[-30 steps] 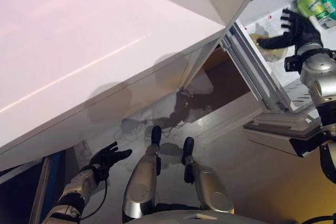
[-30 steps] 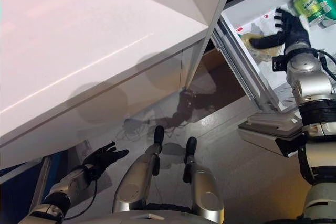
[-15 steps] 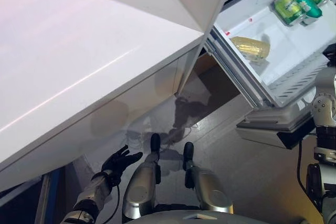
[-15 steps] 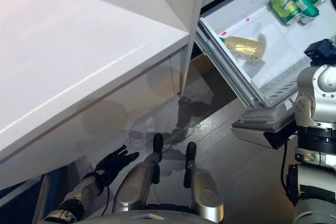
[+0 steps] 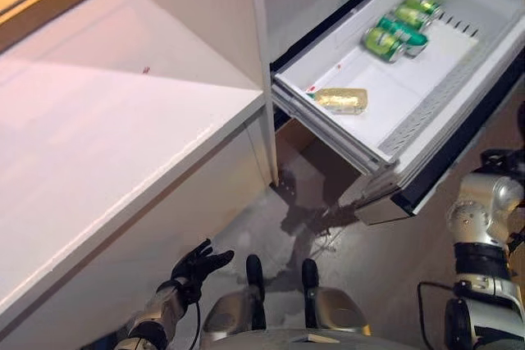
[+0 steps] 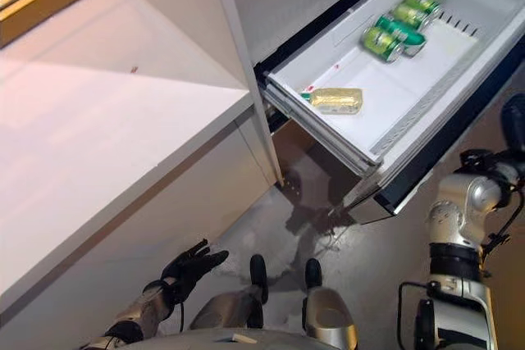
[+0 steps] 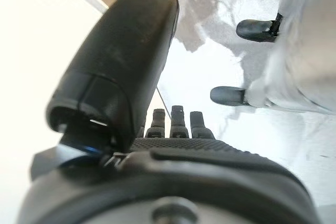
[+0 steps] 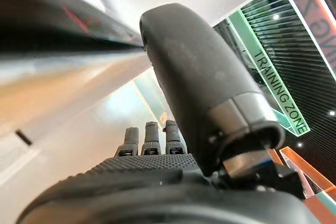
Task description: Put drinks into fridge and close the fridge
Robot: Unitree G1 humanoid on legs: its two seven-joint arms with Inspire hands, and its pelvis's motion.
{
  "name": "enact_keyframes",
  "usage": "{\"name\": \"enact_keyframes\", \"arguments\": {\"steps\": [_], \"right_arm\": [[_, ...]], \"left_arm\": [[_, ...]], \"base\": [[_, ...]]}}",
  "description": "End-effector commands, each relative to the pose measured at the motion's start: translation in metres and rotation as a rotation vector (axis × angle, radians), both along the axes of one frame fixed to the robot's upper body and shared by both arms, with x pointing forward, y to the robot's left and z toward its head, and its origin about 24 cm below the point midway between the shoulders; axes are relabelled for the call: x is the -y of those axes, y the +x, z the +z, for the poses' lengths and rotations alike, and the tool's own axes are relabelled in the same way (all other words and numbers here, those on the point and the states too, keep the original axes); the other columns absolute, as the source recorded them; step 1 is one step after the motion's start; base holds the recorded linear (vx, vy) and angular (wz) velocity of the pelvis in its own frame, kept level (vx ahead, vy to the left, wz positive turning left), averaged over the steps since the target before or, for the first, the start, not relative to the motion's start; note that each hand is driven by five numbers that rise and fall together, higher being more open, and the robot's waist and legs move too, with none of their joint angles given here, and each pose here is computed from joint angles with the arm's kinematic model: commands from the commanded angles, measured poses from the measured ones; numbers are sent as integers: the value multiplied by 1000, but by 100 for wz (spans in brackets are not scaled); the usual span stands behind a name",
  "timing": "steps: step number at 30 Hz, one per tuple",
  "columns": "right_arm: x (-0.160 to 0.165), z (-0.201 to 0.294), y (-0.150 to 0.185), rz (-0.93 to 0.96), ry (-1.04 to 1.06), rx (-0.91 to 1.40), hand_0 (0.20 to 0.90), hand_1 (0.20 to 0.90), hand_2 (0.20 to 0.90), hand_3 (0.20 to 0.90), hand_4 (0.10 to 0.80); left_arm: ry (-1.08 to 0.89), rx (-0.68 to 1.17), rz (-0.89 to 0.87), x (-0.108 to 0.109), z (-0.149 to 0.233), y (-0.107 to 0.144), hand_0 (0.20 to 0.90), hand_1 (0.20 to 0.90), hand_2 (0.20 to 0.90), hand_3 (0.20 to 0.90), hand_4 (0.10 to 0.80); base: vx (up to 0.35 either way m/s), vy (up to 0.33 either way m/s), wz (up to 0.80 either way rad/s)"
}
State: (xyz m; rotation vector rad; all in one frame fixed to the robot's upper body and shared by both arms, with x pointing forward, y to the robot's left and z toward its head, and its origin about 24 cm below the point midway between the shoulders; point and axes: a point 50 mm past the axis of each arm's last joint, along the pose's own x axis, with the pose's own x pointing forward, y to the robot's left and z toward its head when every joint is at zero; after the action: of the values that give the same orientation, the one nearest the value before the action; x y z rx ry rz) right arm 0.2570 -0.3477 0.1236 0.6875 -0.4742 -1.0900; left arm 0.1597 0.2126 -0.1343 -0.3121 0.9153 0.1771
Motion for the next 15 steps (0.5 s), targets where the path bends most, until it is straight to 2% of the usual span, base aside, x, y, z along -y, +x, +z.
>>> {"name": "enact_keyframes", "arguments": {"steps": [1,8,15], "right_arm": [[9,22,-2,28,-116,114,900,900,900,900,800],[5,10,8,241,-131,79,900,900,900,900,800],[-12,45,35,490,-233,181,900,900,900,900,800]], "left_arm": [[75,-132,-39,-14,-13,-37,900,900,900,900,800],[89,-173,-57,-16,-15,-46,900,900,900,900,800],[114,-71,-45,-24,0,-13,900,900,900,900,800]], "base": [[88,0,-5],[79,-10,-4],[-159,-51,4]]}}
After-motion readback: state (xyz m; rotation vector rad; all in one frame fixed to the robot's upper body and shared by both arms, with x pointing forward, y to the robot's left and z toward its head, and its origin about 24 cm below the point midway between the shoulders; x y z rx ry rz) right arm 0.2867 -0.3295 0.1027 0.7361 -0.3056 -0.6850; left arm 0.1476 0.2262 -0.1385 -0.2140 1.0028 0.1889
